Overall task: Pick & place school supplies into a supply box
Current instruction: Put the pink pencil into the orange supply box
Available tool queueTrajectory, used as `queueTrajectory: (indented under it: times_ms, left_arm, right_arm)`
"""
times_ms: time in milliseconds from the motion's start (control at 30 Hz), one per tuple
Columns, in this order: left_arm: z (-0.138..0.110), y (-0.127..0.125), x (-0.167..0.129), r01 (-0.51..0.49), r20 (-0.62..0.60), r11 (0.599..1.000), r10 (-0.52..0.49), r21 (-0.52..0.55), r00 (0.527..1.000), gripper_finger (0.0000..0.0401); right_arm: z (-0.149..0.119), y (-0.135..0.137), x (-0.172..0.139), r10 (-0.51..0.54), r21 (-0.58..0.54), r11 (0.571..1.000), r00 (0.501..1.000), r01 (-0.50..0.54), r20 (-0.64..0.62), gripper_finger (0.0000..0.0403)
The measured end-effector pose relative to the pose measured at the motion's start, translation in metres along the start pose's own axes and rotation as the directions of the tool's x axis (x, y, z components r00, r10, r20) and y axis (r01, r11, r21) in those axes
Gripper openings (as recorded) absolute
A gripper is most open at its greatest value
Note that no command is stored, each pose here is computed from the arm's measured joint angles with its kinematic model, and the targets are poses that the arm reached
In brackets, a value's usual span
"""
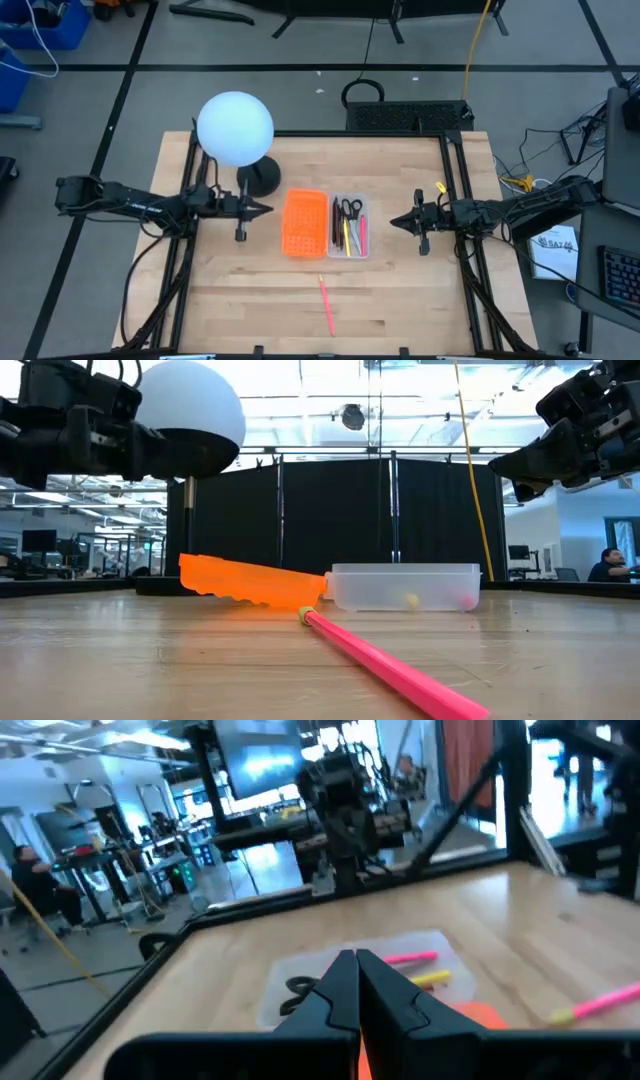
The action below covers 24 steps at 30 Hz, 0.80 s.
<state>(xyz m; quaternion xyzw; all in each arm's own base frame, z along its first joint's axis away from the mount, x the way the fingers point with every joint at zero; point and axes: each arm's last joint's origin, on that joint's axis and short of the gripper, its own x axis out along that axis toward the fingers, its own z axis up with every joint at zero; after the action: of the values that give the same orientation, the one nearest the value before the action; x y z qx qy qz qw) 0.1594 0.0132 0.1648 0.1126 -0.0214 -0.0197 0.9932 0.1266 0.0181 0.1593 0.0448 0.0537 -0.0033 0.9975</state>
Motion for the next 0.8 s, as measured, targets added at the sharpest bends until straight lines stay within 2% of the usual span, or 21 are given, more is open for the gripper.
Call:
queueTrajectory:
  times_ms: [67, 200, 300, 433, 567, 667, 800]
  left_arm:
    - [0.000, 0.001, -0.001, -0.027, 0.004, 0.999, 0.027, -0.045, 1.000, 0.0004]
    - [-0.003, 0.004, -0.002, -0.125, -0.032, 0.980, 0.121, -0.158, 0.992, 0.0015]
    - [-0.004, 0.004, -0.002, -0.155, -0.050, 0.969, 0.148, -0.194, 0.988, 0.0016]
    - [-0.004, 0.003, -0.001, -0.152, -0.050, 0.962, 0.144, -0.227, 0.988, 0.0008]
    - [-0.004, 0.002, -0.001, -0.144, -0.048, 0.964, 0.137, -0.225, 0.989, 0.0005]
    - [-0.004, 0.002, -0.001, -0.144, -0.050, 0.964, 0.137, -0.222, 0.989, 0.0018]
    - [-0.003, 0.002, -0.001, -0.144, -0.046, 0.968, 0.138, -0.207, 0.989, 0.0038]
  right_arm:
    - [0.001, 0.000, 0.000, -0.012, 0.006, 1.000, 1.000, 0.011, 0.009, 0.0000]
    - [0.006, 0.000, 0.003, -0.042, 0.092, 0.995, 0.997, 0.037, 0.059, 0.0000]
    - [0.003, 0.005, 0.009, -0.025, 0.112, 0.993, 1.000, 0.027, -0.016, 0.0000]
    - [0.042, 0.027, 0.032, 0.037, 0.109, 0.993, 0.999, -0.036, -0.004, 0.0000]
    - [0.070, 0.064, 0.071, 0.092, 0.030, 0.996, 0.981, -0.088, -0.172, 0.0000]
    - [0.093, 0.095, 0.106, 0.068, -0.020, 0.997, 0.956, -0.077, -0.286, 0.0000]
    - [0.106, 0.131, 0.149, 0.016, -0.062, 0.996, 0.856, -0.057, -0.517, 0.0000]
